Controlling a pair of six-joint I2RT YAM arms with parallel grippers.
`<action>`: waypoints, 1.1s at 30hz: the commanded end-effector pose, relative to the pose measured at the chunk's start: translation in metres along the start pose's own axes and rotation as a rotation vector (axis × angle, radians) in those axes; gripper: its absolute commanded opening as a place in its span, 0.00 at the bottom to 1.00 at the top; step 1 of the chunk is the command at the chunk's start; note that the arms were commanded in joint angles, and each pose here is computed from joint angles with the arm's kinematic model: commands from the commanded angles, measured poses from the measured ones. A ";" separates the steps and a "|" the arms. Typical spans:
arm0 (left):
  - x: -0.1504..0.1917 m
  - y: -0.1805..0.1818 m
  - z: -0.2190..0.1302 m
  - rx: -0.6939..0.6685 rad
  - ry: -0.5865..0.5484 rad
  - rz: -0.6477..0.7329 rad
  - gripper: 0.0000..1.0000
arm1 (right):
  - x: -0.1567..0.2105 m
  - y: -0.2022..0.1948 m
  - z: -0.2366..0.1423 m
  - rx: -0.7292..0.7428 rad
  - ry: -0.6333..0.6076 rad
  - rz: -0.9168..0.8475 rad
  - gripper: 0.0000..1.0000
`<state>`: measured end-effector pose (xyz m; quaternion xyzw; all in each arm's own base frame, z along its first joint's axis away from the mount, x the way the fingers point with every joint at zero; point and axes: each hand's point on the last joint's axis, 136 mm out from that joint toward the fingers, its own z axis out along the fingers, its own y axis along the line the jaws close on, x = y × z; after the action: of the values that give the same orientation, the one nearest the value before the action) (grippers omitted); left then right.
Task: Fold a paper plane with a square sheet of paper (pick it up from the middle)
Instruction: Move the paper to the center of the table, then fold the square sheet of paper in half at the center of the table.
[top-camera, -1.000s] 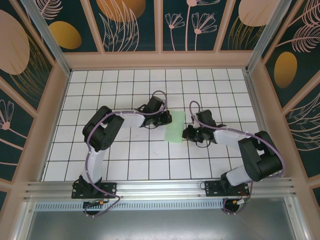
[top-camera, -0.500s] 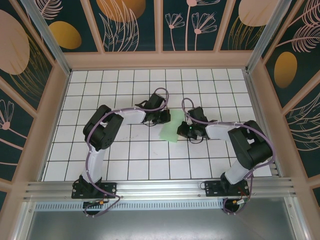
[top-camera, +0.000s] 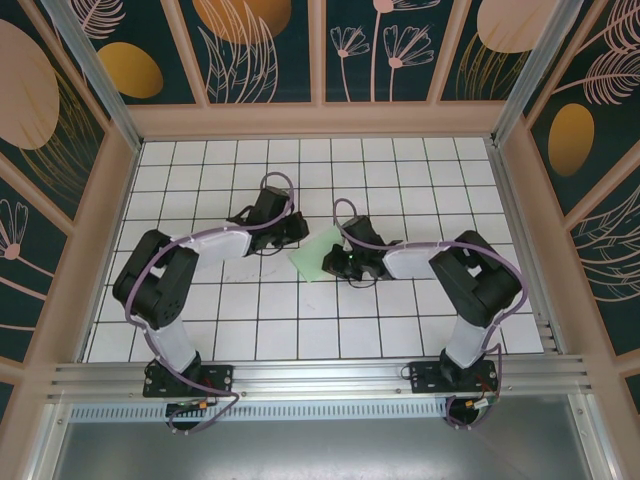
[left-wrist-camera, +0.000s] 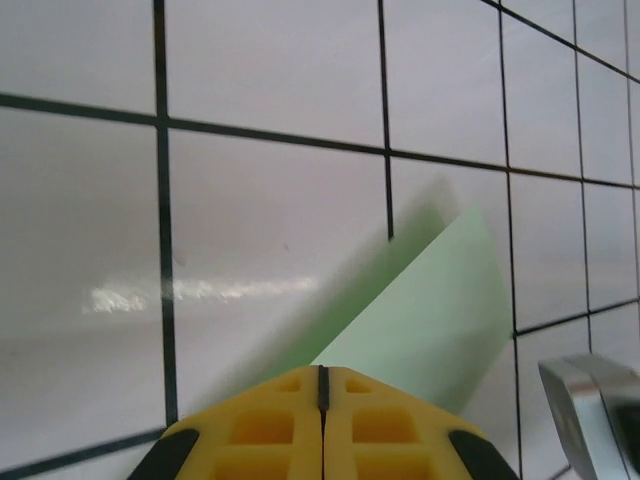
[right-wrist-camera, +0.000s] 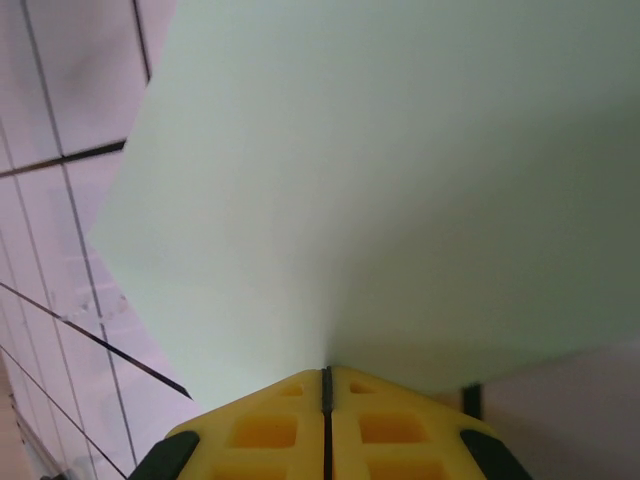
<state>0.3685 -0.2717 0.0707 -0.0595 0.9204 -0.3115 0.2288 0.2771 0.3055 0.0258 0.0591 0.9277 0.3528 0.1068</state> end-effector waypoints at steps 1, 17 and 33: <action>0.008 -0.027 -0.008 0.089 0.010 0.021 0.09 | -0.029 0.021 -0.013 -0.063 -0.076 -0.012 0.09; 0.066 -0.039 0.003 0.148 0.142 -0.056 0.00 | -0.031 -0.004 -0.023 -0.132 -0.028 0.011 0.00; 0.102 -0.024 0.022 0.098 0.236 -0.078 0.00 | -0.012 -0.018 -0.007 -0.108 0.043 0.033 0.00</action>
<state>0.2893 -0.3232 0.0345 -0.0463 0.9226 -0.3637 0.1200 0.2912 0.2797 0.0252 0.0732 0.9095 0.3987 0.0925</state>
